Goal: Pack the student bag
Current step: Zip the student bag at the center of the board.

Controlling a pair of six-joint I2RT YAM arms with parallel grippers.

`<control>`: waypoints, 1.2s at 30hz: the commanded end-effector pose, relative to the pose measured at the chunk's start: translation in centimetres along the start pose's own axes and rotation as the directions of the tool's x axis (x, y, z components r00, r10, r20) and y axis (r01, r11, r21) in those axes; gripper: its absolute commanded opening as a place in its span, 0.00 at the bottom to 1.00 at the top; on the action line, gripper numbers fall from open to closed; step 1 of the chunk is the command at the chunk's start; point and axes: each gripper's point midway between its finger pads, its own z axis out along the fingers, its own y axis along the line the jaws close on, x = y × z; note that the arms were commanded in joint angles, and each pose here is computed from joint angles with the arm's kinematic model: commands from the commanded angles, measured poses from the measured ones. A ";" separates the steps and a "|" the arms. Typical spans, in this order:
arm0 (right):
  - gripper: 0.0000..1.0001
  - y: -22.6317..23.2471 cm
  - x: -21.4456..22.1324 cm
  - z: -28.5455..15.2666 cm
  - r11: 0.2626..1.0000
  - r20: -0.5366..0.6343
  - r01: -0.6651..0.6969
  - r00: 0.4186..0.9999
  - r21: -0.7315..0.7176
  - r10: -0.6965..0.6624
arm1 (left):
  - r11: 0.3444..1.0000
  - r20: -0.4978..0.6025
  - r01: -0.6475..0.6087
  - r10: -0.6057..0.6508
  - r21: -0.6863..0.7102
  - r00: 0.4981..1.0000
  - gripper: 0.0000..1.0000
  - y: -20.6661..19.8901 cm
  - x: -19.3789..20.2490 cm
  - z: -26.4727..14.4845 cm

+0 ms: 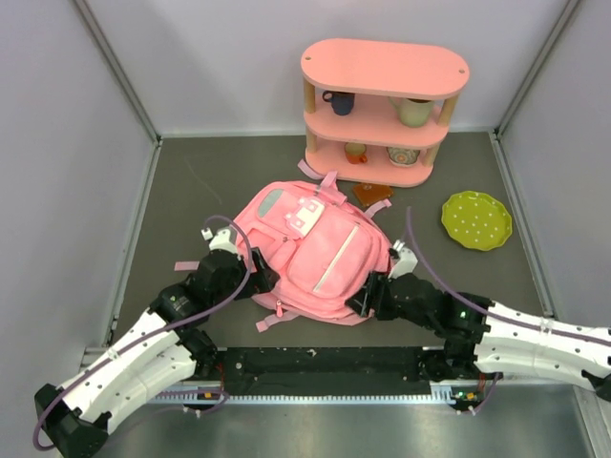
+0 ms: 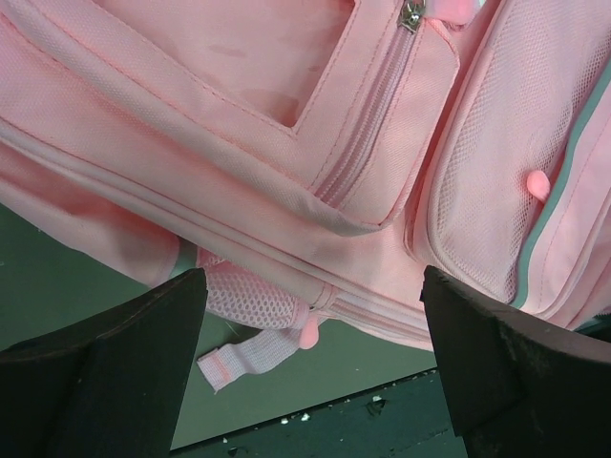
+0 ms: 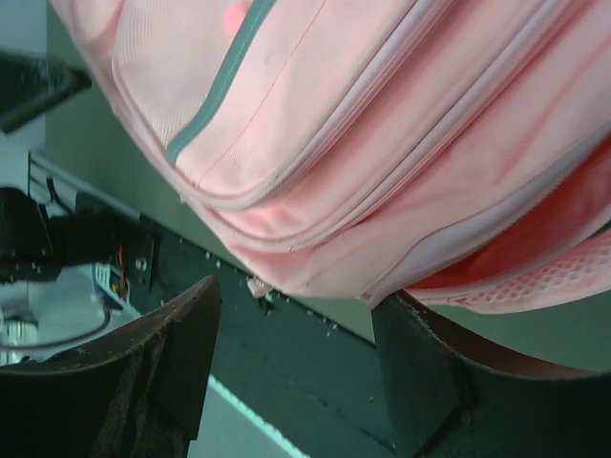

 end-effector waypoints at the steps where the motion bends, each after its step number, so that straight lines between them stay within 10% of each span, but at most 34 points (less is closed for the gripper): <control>1: 0.63 4.2 3.4 -1.0 0.996 -0.108 0.006 0.994 -0.088 -0.015 | 1.000 0.043 -0.013 0.012 0.006 0.999 0.98 -0.6 -1.3 0.3; 15: 0.66 4.9 9.3 -0.3 0.997 -0.153 0.062 0.987 0.054 -0.053 | 1.000 0.064 -0.021 0.021 0.003 0.998 0.98 -0.7 -2.0 -0.3; 36: 0.69 -1.5 -3.1 3.5 0.974 0.122 -0.014 0.992 0.228 -0.014 | 0.999 0.054 -0.023 0.021 0.034 0.998 0.98 -1.5 -2.0 -0.4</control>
